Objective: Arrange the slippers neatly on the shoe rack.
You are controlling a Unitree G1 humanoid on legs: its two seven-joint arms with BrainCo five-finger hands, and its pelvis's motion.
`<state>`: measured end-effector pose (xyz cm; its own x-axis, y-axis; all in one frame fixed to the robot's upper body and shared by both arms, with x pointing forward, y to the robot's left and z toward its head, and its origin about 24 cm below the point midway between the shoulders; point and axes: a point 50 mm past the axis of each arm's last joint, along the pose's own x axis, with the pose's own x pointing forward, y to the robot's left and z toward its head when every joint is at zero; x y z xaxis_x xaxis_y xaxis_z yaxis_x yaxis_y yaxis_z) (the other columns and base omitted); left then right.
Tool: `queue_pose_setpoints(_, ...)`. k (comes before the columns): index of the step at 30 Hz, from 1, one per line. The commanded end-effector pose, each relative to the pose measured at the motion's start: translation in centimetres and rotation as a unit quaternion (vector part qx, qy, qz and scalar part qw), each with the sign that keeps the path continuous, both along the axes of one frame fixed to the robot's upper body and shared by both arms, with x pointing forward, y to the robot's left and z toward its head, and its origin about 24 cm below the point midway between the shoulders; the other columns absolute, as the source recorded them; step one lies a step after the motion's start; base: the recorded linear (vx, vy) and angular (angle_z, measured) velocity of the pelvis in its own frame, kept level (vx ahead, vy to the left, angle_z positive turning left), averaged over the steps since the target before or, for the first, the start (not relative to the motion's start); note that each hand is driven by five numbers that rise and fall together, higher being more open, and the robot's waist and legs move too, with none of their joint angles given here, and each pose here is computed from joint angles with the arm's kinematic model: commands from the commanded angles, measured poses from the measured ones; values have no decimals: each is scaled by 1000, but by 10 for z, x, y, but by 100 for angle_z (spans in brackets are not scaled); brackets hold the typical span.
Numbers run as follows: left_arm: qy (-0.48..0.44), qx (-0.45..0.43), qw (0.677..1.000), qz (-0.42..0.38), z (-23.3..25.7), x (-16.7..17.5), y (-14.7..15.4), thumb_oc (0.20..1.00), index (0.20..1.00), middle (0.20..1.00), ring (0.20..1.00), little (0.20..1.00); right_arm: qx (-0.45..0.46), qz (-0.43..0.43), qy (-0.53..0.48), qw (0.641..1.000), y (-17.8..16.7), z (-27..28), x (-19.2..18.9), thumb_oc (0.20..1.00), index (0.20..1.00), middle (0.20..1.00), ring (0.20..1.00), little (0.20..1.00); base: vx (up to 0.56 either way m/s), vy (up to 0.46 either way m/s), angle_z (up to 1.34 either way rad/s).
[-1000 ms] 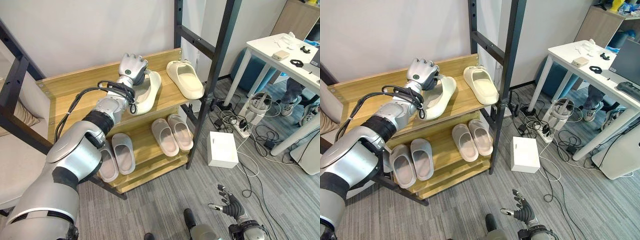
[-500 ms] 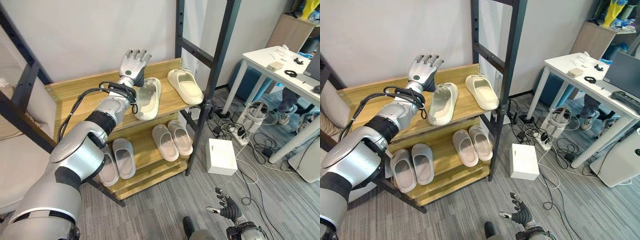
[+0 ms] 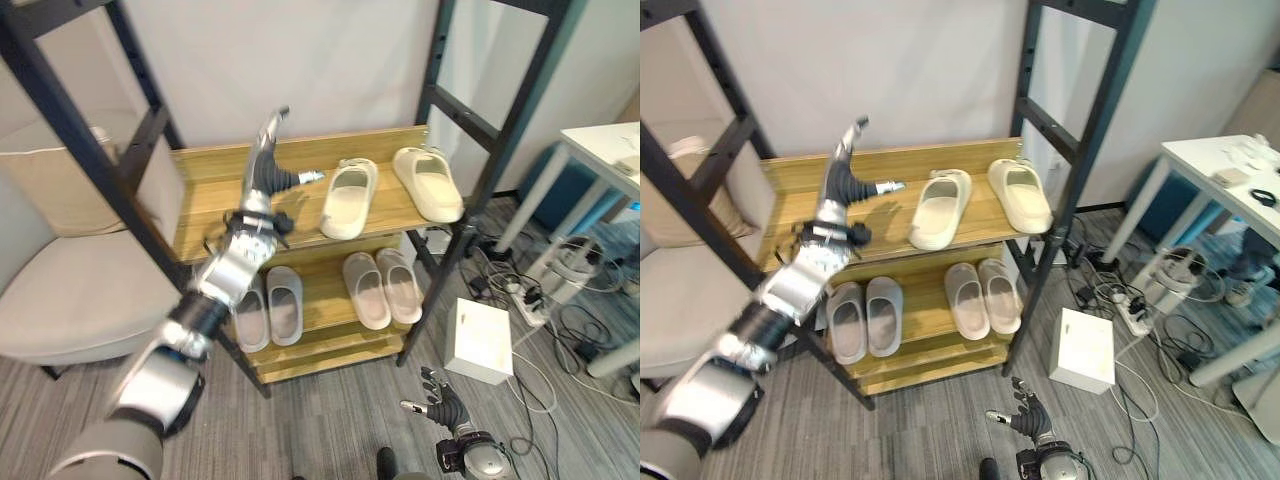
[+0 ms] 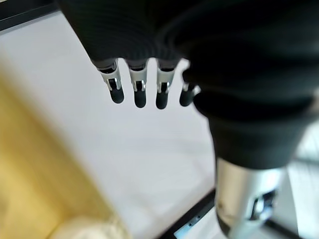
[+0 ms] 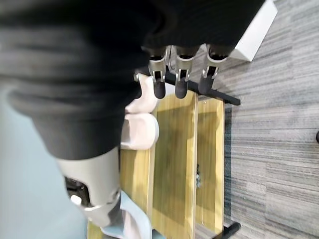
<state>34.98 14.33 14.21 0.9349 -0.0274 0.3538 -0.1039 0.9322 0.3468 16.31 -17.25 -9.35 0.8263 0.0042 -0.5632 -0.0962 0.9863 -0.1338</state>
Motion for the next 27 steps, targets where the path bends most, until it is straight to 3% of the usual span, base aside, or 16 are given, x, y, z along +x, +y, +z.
queue_pose_setpoints(1,29,-117,991,-53,6,14,-7,1000,1000,1000,1000,1000,3,-24,-33,999,0,12,30,1000,1000,1000,1000,1000,-23,9,4)
queue_pose_setpoints(4,99,-182,975,-81,-18,13,-19,1000,1000,1000,1000,1000,1,-14,-29,999,8,12,43,1000,1000,1000,1000,1000,-15,7,5)
queue_pose_setpoints(13,220,-236,937,-131,-56,12,-66,1000,1000,1000,1000,1000,-8,6,-19,1000,27,15,70,1000,1000,1000,1000,1000,-7,4,5)
queue_pose_setpoints(17,272,-297,902,-153,-67,9,-98,1000,1000,1000,1000,1000,-9,5,-19,1000,35,20,86,1000,1000,1000,1000,1000,3,-7,-3)
queue_pose_setpoints(27,265,-332,890,-168,-45,12,-135,1000,1000,1000,1000,1000,-1,-9,-19,1000,46,25,103,1000,1000,1000,1000,1000,3,-7,-7)
